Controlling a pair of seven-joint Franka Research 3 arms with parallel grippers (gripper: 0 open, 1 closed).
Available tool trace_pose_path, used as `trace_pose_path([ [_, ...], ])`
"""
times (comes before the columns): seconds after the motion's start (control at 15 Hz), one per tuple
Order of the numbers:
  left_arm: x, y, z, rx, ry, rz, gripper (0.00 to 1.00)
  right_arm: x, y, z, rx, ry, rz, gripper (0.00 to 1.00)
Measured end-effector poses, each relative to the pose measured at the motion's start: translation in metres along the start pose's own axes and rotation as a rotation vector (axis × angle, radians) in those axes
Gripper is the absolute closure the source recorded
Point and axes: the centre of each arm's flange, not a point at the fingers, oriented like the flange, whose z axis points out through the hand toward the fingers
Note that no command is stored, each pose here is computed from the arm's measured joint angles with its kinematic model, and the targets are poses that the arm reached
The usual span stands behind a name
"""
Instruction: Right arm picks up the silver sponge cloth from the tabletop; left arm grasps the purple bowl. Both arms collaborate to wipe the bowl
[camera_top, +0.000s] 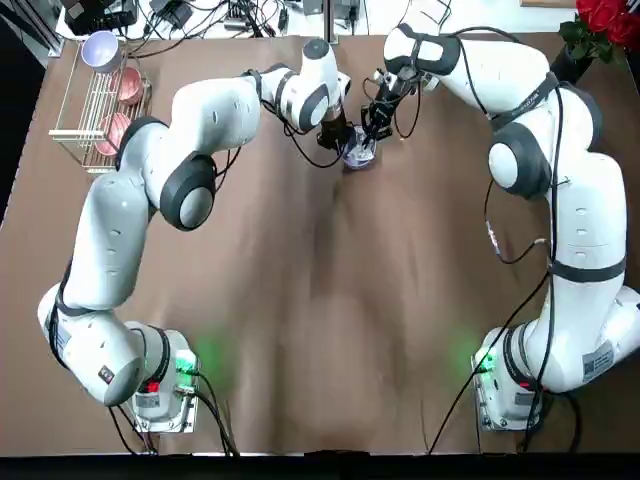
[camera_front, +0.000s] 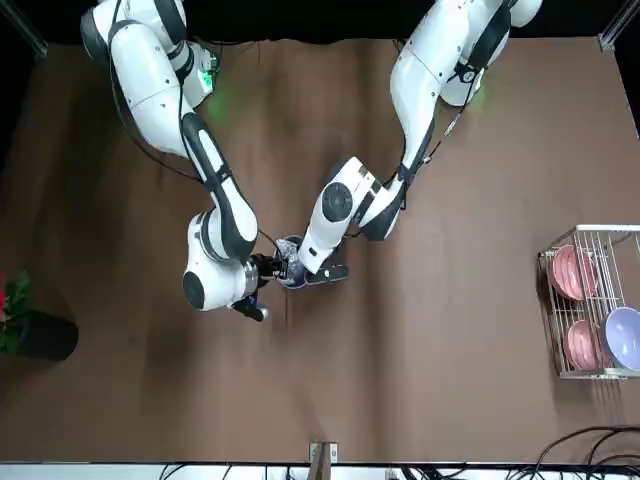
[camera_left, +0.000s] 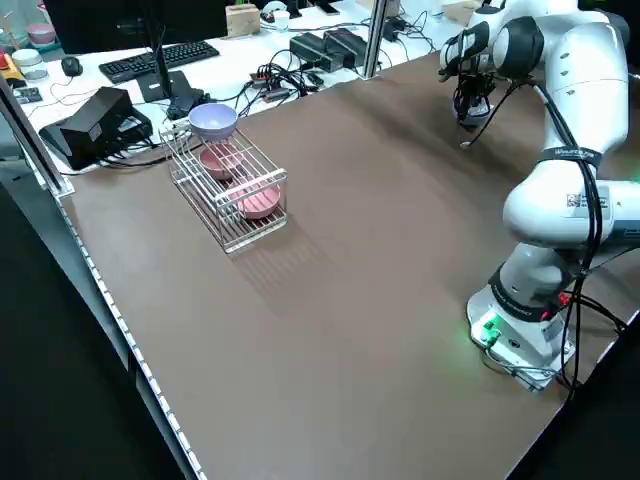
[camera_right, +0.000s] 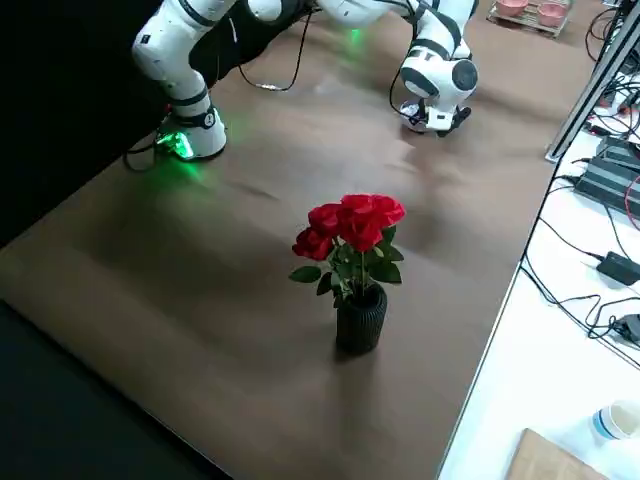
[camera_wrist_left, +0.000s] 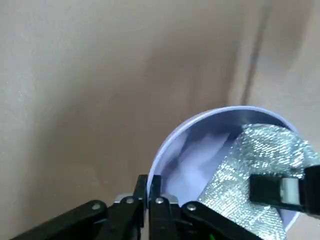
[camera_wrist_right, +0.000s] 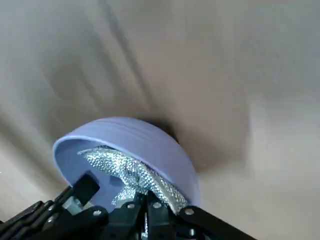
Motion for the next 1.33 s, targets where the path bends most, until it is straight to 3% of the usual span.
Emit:
trace_pose_path([
  [0.87, 0.0, -0.001, 0.0, 0.004, -0.002, 0.001, 0.95, -0.01, 0.001, 0.016, -0.036, -0.083, 0.001, 0.97],
  [1.07, 0.0, 0.0, 0.0, 0.003, -0.002, 0.002, 0.95, -0.015, -0.001, -0.001, -0.045, -0.134, -0.006, 0.97],
  [1.33, 0.001, -0.001, 0.0, 0.004, 0.0, 0.0, 0.95, -0.017, 0.011, -0.059, -0.048, -0.24, -0.009, 0.97],
])
